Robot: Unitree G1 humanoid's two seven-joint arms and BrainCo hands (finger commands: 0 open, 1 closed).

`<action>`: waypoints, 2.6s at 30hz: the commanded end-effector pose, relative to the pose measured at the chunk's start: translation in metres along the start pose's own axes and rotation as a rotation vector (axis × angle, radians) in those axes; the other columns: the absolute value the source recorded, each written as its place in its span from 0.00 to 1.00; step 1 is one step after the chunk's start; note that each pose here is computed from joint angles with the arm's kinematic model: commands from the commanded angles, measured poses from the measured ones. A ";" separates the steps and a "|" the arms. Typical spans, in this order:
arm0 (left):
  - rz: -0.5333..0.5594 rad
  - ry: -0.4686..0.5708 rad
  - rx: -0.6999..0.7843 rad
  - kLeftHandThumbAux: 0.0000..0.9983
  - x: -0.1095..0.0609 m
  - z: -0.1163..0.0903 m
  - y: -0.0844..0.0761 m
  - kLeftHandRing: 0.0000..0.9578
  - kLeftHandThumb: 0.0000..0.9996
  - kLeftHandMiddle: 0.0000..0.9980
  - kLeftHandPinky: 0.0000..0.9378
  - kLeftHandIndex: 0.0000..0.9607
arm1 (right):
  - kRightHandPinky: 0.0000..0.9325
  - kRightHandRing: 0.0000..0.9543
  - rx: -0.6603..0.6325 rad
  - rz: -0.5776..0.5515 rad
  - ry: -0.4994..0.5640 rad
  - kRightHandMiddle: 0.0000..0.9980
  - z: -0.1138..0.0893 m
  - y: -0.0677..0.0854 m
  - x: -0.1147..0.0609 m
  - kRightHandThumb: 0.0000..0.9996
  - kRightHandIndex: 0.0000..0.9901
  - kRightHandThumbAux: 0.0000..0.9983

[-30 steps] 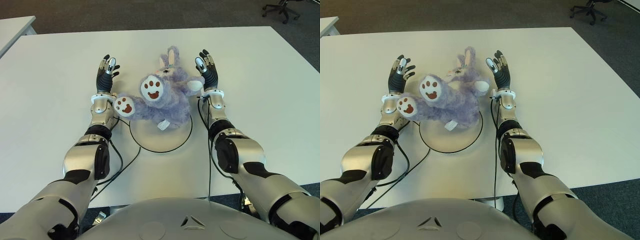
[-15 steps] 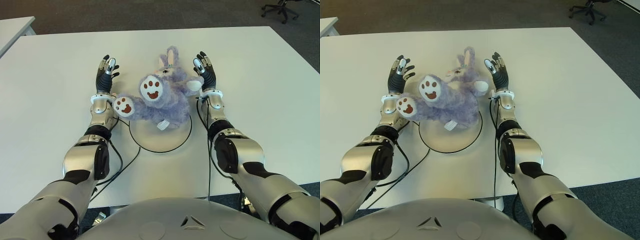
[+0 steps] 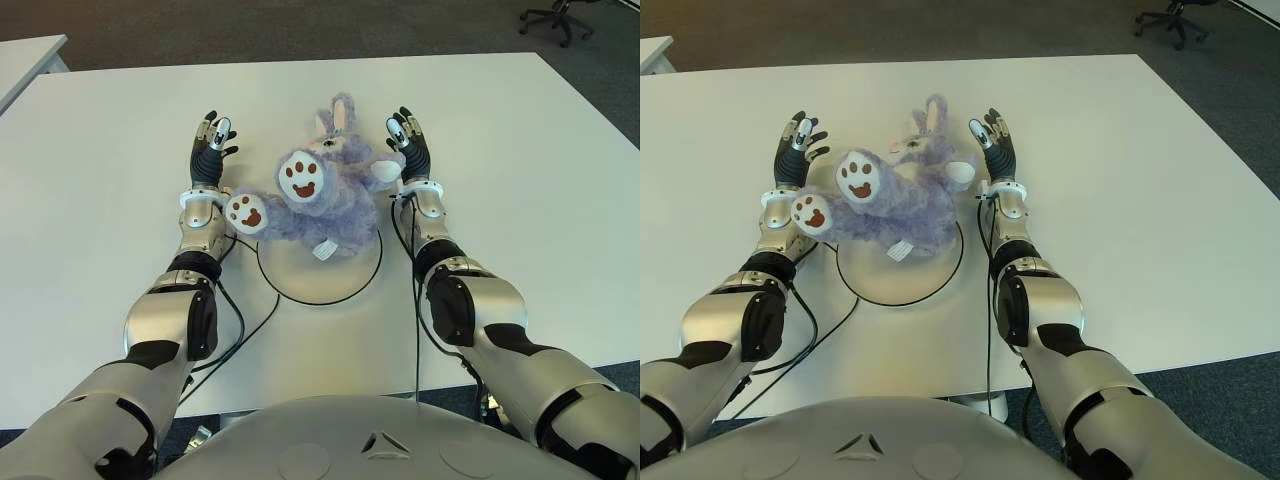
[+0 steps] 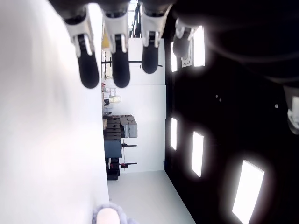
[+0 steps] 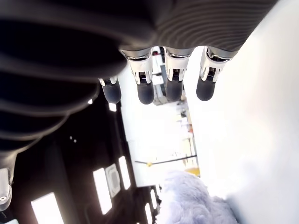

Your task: Put the doll into the plate.

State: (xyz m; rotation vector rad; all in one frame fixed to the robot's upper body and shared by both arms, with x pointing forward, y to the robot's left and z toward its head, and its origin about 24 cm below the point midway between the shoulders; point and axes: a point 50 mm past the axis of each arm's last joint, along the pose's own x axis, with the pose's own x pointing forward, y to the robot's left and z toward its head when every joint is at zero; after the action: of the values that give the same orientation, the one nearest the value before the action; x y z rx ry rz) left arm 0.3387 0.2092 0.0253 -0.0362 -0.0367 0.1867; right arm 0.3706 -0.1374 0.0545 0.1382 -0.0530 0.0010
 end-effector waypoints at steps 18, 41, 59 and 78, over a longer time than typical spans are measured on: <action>0.055 0.171 0.010 0.37 -0.032 -0.043 0.019 0.17 0.00 0.12 0.24 0.03 | 0.00 0.00 0.001 -0.067 0.226 0.00 -0.046 -0.009 -0.025 0.00 0.00 0.51; 0.074 0.162 0.009 0.38 -0.031 -0.042 0.023 0.16 0.00 0.13 0.22 0.08 | 0.00 0.00 0.014 -0.079 0.280 0.01 -0.055 -0.008 -0.029 0.00 0.00 0.52; 0.086 0.183 0.008 0.39 -0.029 -0.042 0.025 0.18 0.00 0.15 0.27 0.09 | 0.00 0.00 0.033 -0.111 0.339 0.01 -0.063 -0.012 -0.034 0.00 0.00 0.54; 0.085 0.194 0.022 0.41 -0.028 -0.042 0.027 0.19 0.00 0.15 0.26 0.07 | 0.00 0.01 0.070 -0.162 0.378 0.02 -0.067 -0.015 -0.036 0.00 0.00 0.59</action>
State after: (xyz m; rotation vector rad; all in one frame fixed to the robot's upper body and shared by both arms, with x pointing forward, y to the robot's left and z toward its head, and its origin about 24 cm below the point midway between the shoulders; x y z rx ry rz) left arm 0.3334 0.2274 0.0213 -0.0321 -0.0097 0.2401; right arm 0.3704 -0.1426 0.0430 0.1752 0.0659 -0.0857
